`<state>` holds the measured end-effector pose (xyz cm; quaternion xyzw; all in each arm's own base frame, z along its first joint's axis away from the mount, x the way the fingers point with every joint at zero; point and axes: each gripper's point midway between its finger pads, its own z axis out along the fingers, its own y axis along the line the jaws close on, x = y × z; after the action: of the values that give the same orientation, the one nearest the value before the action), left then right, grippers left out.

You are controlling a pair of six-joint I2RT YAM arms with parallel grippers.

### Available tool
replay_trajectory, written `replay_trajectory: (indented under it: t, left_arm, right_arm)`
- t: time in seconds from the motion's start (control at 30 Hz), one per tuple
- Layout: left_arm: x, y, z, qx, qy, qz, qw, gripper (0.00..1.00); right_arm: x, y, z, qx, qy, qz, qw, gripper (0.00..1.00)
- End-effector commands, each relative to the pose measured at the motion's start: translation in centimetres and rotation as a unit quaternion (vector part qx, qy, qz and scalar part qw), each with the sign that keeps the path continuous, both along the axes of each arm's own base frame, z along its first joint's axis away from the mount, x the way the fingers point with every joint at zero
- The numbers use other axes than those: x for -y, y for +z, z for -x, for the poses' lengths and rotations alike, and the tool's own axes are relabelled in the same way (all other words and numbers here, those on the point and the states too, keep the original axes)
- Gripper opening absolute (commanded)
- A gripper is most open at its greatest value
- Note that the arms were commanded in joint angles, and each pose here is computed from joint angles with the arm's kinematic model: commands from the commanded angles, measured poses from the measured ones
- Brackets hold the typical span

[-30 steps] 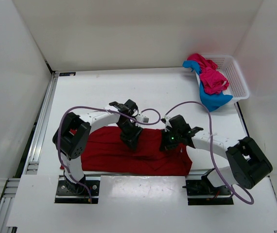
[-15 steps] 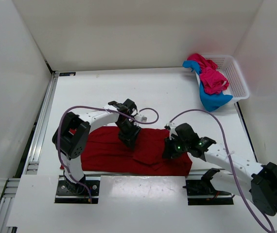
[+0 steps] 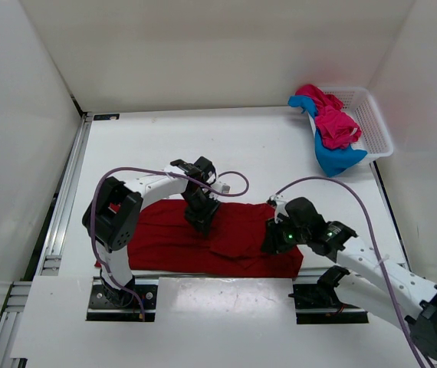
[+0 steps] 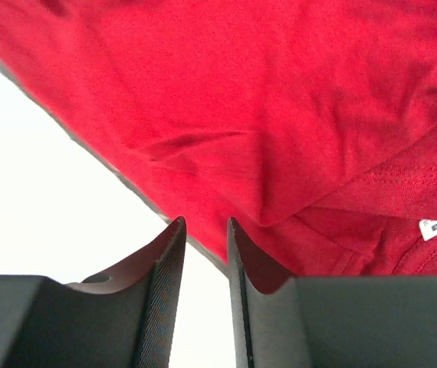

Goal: Fold and stack the t-shirts
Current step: Fold the other side of the tshirt into a rectangle

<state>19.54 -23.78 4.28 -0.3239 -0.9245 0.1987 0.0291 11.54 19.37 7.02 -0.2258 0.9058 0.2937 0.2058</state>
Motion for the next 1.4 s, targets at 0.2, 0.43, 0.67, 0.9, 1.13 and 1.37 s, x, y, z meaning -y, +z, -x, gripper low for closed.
replay_trajectory:
  t: [0.2, 0.43, 0.67, 0.9, 1.13, 1.37]
  left_arm:
    - [-1.2, 1.5, -0.6, 0.037, 0.009, -0.008, 0.999, 0.48]
    - [-2.1, 1.6, -1.2, 0.046, 0.024, -0.009, 0.999, 0.48]
    - [-3.2, 0.7, -1.3, 0.046, 0.038, -0.015, 0.998, 0.48]
    - [-3.2, 0.4, -1.3, 0.042, 0.038, -0.018, 0.998, 0.48]
    - [-3.3, 0.2, -1.6, 0.042, 0.043, -0.018, 0.998, 0.48]
    - [-3.1, 0.4, -1.8, 0.045, 0.043, -0.016, 0.998, 0.48]
  right_arm:
    - [0.9, 1.2, -5.4, 0.058, -0.120, 0.046, 0.990, 0.10]
    - [-2.6, -2.5, -8.3, -0.019, -0.106, 0.103, 0.989, 0.00]
    - [-2.0, -4.8, -7.1, -0.048, -0.100, 0.113, 0.987, 0.00]
    - [-3.9, -3.4, -3.8, -0.068, 0.006, 0.044, 0.997, 0.00]
    - [-1.4, -5.0, -0.3, -0.095, 0.010, 0.076, 0.993, 0.00]
    - [-0.4, -5.8, 2.4, -0.096, 0.008, 0.098, 0.991, 0.00]
